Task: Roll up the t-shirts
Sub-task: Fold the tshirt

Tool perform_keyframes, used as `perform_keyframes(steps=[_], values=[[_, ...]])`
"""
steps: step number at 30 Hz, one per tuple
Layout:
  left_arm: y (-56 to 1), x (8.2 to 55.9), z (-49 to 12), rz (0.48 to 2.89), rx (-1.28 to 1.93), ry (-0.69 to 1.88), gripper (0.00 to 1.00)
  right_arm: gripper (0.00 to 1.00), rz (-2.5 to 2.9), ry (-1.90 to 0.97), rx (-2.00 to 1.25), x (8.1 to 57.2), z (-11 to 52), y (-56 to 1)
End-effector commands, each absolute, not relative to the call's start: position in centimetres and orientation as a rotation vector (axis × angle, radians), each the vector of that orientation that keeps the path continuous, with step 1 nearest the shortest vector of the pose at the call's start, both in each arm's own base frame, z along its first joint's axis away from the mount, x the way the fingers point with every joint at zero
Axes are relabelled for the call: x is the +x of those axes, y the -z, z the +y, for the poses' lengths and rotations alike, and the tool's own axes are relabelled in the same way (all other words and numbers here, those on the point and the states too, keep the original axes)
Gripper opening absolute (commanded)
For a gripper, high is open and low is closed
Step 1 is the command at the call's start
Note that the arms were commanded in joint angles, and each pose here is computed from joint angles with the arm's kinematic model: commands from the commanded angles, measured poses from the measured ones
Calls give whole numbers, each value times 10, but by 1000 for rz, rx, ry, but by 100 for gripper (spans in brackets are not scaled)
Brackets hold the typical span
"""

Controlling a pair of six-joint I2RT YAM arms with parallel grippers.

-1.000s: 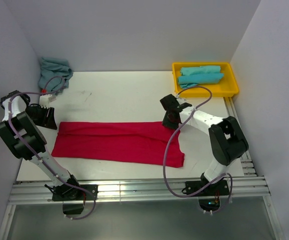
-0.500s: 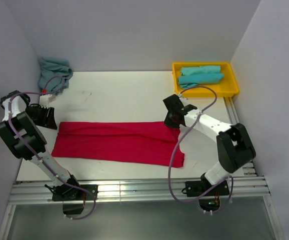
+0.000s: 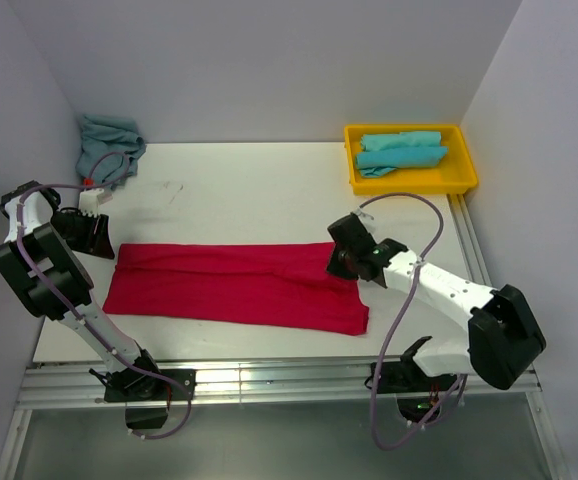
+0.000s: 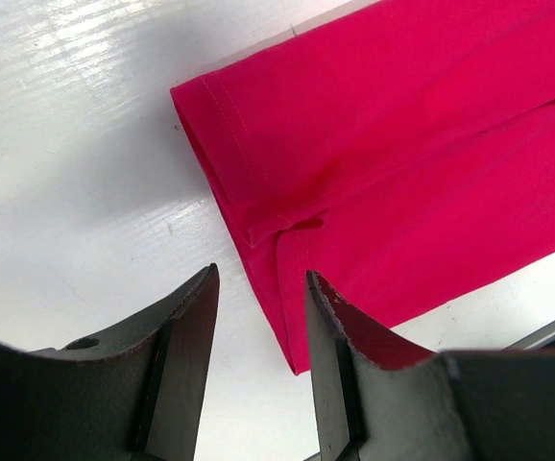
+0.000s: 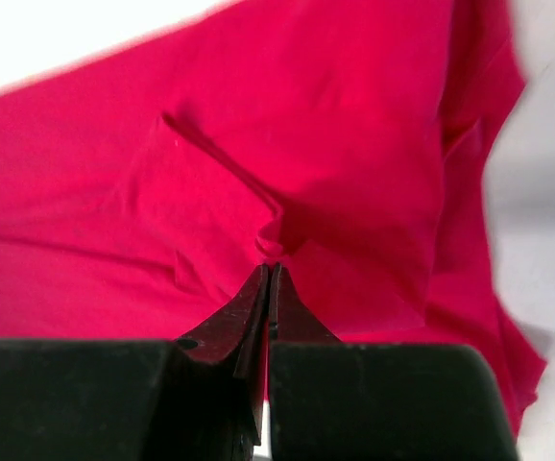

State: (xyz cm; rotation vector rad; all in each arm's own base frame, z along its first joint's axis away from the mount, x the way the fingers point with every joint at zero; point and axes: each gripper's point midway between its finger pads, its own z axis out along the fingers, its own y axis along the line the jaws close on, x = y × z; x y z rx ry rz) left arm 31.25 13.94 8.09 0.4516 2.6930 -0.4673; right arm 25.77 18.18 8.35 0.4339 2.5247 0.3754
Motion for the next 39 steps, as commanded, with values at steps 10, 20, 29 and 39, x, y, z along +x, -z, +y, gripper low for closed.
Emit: perform_keyframes(steps=[10,20,29,39], values=[[-90,313,138,2663,484,461,46,10,2586,-381,432,206,196,-54],[-88,313,141,2672,486,445,46,38,2591,-316,416,200,195,-60],[-89,317,141,2667,477,456,46,36,2496,-275,428,231,199,-94],[-89,318,141,2668,475,457,45,29,2536,-191,398,288,226,-75]])
